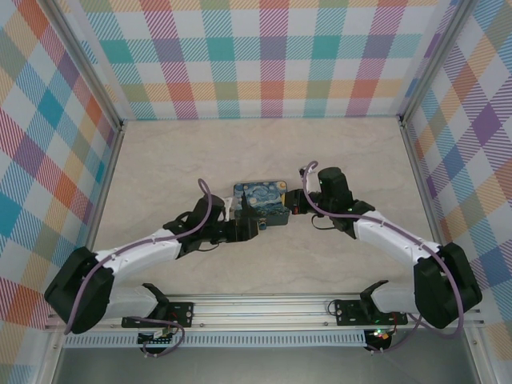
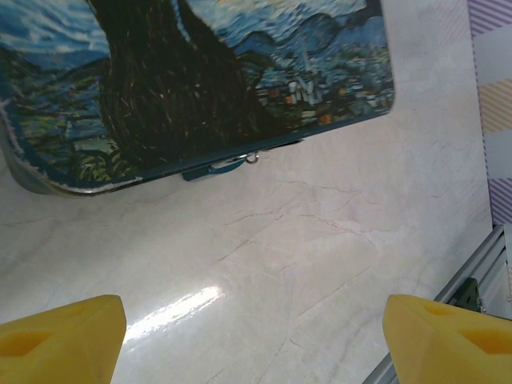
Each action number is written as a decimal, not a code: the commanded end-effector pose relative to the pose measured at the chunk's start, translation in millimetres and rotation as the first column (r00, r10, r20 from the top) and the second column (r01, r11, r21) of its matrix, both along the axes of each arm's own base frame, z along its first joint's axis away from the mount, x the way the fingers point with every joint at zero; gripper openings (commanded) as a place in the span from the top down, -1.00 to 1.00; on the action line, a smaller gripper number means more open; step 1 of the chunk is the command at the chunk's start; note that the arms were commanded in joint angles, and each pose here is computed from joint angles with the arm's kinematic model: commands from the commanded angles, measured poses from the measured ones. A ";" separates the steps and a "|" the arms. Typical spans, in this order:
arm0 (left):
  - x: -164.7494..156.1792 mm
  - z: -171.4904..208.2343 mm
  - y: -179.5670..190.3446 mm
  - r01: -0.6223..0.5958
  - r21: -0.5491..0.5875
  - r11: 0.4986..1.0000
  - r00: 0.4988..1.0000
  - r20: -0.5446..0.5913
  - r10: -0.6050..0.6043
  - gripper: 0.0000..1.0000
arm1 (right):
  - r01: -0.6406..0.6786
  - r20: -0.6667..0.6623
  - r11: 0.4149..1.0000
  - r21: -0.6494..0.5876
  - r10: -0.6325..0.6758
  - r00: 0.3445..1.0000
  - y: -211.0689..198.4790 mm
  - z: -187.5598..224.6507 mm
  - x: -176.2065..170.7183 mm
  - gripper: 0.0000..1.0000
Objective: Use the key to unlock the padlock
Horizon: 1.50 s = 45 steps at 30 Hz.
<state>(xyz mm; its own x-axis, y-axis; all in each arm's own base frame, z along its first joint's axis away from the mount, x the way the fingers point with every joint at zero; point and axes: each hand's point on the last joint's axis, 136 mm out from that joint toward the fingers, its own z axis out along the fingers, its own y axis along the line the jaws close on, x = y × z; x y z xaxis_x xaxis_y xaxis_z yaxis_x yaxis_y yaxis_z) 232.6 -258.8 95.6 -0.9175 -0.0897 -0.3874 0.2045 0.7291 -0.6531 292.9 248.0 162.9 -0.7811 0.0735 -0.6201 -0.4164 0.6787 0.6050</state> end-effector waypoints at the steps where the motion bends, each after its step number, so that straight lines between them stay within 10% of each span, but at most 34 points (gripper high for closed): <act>1: 10.1 11.0 -18.0 0.000 -0.076 0.997 1.000 0.015 0.001 -0.68 | 0.007 0.047 1.000 0.016 -0.007 0.999 0.1 15.1 0.8 0.95; 25: 108.5 12.8 3.1 -0.093 0.034 0.995 0.967 0.242 0.082 -0.68 | 0.001 0.052 1.000 0.005 -0.001 0.999 -7.7 9.6 -12.3 0.95; 45: 82.6 -3.4 7.6 -0.011 0.009 1.000 0.961 0.277 0.008 -0.48 | -0.043 0.028 0.991 0.128 0.040 0.999 19.8 6.7 3.5 0.94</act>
<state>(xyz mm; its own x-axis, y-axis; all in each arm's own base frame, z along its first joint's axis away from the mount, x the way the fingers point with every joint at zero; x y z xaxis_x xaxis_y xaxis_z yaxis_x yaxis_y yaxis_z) 310.6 -246.6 76.8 -0.8160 -0.0855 -0.5717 0.3058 0.7754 -0.5525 290.8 254.0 155.1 -0.7813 0.0969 -0.6166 -0.4261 0.6390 0.6404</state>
